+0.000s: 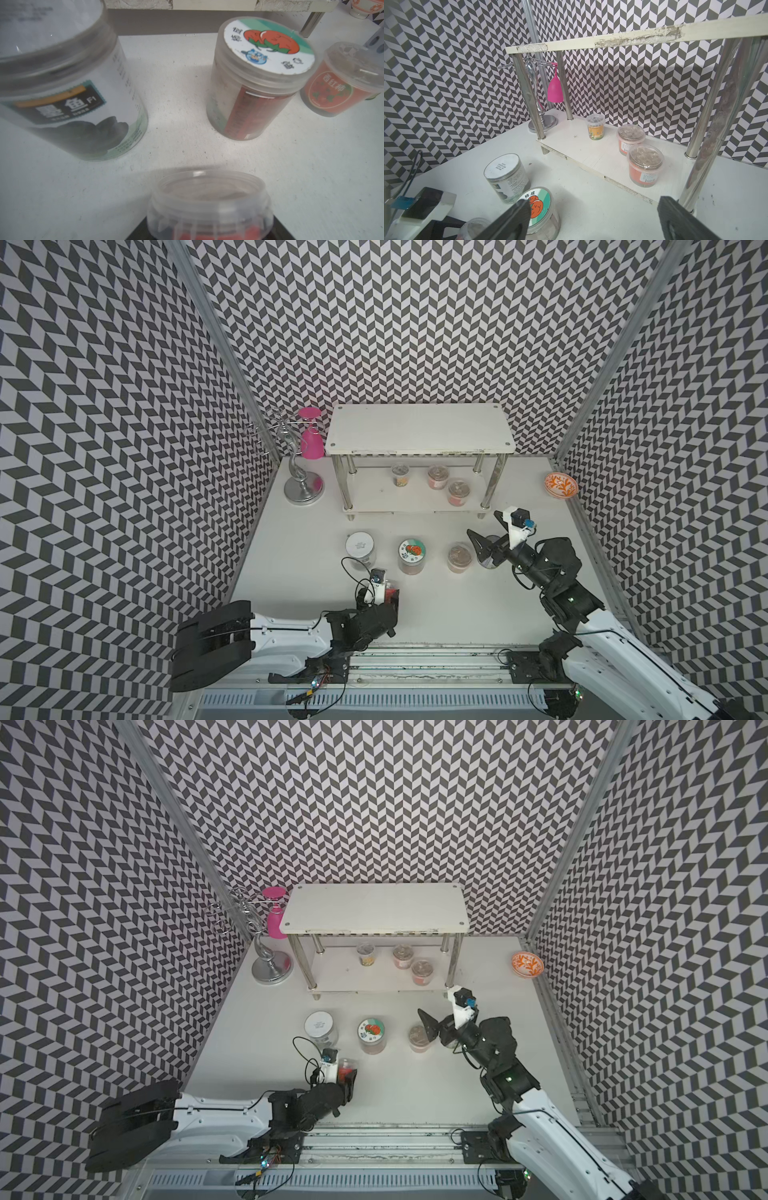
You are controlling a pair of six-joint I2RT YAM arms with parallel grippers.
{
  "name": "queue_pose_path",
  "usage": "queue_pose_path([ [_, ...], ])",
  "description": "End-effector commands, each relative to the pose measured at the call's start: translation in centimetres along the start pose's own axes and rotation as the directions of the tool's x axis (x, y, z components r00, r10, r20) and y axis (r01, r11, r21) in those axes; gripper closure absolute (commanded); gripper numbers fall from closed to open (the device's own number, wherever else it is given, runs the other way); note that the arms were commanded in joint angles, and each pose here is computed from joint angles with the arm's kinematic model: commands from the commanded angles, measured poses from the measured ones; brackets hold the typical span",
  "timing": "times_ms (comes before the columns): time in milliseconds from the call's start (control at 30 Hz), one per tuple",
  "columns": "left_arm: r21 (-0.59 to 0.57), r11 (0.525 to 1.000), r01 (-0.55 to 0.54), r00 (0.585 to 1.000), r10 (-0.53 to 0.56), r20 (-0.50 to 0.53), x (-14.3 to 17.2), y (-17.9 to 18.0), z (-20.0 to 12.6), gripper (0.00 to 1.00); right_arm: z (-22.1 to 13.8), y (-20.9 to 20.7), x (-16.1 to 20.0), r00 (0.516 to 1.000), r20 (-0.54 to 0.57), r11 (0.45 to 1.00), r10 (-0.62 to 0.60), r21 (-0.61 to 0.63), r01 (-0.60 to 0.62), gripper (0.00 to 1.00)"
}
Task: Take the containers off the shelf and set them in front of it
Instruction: Place the container at the center of the board, then adjust the container at the center of the board.
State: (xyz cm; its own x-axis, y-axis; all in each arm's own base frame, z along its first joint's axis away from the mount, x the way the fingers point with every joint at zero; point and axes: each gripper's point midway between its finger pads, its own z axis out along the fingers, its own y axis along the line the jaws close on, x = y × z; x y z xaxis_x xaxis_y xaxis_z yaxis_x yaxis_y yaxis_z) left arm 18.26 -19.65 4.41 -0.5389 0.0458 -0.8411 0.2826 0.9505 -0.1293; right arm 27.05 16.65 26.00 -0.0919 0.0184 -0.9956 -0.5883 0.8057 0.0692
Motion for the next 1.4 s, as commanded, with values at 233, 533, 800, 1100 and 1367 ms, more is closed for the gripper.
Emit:
queue_pose_path([
  [233, -0.005, 1.0, 0.003, 1.0, -0.003, -0.028, 1.9, 0.6, -0.3, 0.32, -0.4, -0.1, -0.8, 0.999, 0.042, 1.0, -0.017, 0.004, 0.017, 0.0],
  [533, 0.017, 1.0, 0.002, 1.0, -0.002, -0.025, 0.9, 0.0, -0.8, 0.37, -0.3, 0.0, -1.2, 0.999, 0.049, 1.0, 0.003, -0.002, -0.003, 0.0],
  [800, 0.101, 0.995, 0.0, 0.999, -0.005, 0.048, -0.8, -0.9, -1.6, 0.36, -0.2, 4.7, 0.1, 0.993, -0.029, 0.954, 0.113, -0.278, -0.116, 0.0],
  [1100, 0.201, 0.978, -0.049, 0.987, 0.018, 0.157, -3.8, -2.2, -3.0, 0.36, -0.1, 9.2, 3.4, 0.973, -0.186, 0.858, 0.135, -0.47, -0.209, 0.0],
  [1367, 0.253, 0.963, -0.089, 0.975, 0.032, 0.22, -5.6, -3.3, -4.0, 0.36, 0.8, 13.1, 4.0, 0.877, -0.371, 0.712, 0.304, -0.524, -0.469, 0.0],
])
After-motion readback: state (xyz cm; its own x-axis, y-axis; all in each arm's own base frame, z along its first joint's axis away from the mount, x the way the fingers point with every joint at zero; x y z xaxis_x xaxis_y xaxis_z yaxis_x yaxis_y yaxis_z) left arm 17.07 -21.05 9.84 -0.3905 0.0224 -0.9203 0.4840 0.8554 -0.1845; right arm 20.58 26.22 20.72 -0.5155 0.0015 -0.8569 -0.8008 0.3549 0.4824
